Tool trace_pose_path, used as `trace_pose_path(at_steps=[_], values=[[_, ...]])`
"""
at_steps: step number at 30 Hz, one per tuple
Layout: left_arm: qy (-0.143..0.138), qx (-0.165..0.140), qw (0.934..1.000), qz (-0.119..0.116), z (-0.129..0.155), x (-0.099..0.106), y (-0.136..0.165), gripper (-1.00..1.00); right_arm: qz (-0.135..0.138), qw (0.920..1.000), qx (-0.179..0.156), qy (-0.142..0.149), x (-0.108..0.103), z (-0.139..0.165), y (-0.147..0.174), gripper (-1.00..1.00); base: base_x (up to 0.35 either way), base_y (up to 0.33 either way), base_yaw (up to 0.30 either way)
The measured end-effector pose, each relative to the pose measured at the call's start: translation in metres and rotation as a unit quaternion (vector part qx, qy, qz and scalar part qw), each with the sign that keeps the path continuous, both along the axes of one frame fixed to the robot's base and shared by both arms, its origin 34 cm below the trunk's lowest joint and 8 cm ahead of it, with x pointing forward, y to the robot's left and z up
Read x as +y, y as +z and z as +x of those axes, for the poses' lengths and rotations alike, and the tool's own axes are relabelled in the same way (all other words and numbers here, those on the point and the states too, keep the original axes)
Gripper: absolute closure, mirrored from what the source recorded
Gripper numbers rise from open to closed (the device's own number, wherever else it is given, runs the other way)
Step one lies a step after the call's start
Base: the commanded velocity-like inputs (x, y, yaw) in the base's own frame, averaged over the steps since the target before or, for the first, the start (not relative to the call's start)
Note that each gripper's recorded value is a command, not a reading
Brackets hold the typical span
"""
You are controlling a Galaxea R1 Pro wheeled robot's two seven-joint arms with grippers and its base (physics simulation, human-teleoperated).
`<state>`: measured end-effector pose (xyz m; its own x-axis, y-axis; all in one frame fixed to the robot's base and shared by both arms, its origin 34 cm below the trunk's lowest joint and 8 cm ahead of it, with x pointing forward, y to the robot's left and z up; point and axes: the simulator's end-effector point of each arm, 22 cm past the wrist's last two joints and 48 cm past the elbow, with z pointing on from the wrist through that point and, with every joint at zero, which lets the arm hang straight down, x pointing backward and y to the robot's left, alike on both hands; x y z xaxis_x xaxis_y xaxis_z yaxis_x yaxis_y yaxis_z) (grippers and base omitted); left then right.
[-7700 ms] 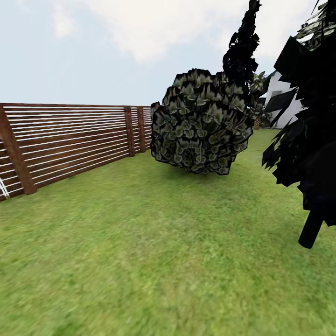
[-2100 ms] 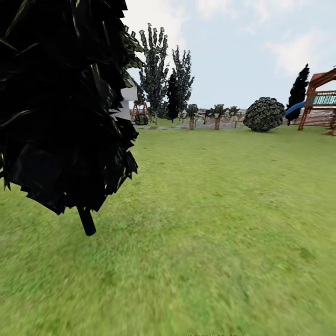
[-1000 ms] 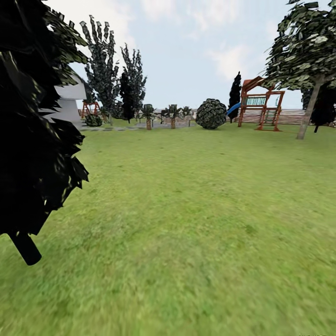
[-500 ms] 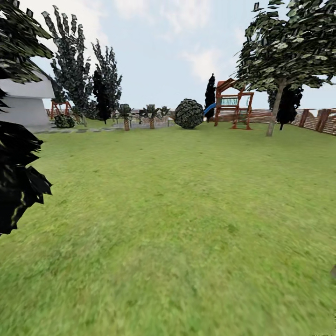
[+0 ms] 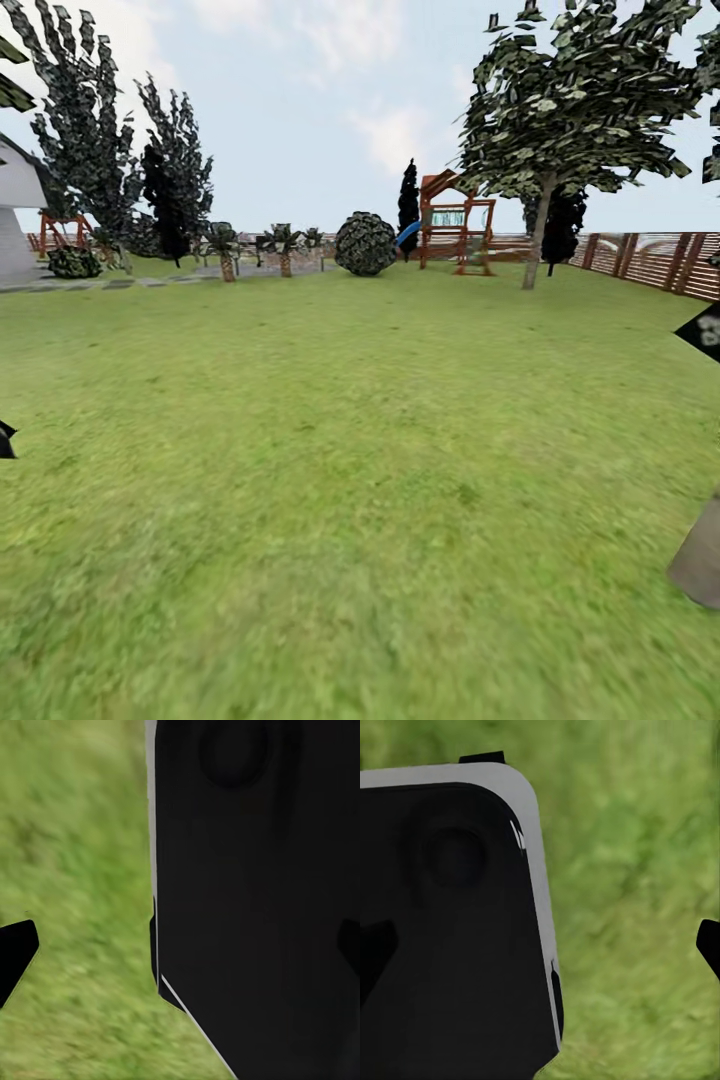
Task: Take the three Easter eggs out of the wicker basket on the lawn in the garden, then place them on the lawn next to a single tree (choose any tree) so that all three eggs are next to the same tree and none are left in the basket.
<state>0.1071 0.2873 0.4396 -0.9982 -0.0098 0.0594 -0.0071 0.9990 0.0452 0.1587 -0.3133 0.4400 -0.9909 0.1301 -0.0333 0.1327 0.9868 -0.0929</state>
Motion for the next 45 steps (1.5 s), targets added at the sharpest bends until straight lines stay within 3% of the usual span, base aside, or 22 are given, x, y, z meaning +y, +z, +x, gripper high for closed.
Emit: trace_pose_path(at_steps=[45], values=[[0.001, -0.001, 1.0, 0.001, 0.0013, 0.001, 0.0, -1.0, 0.0, 1.0, 0.0, 0.0, 0.0, 0.0007, 0.0, -1.0, 0.322, 0.0, 0.086]])
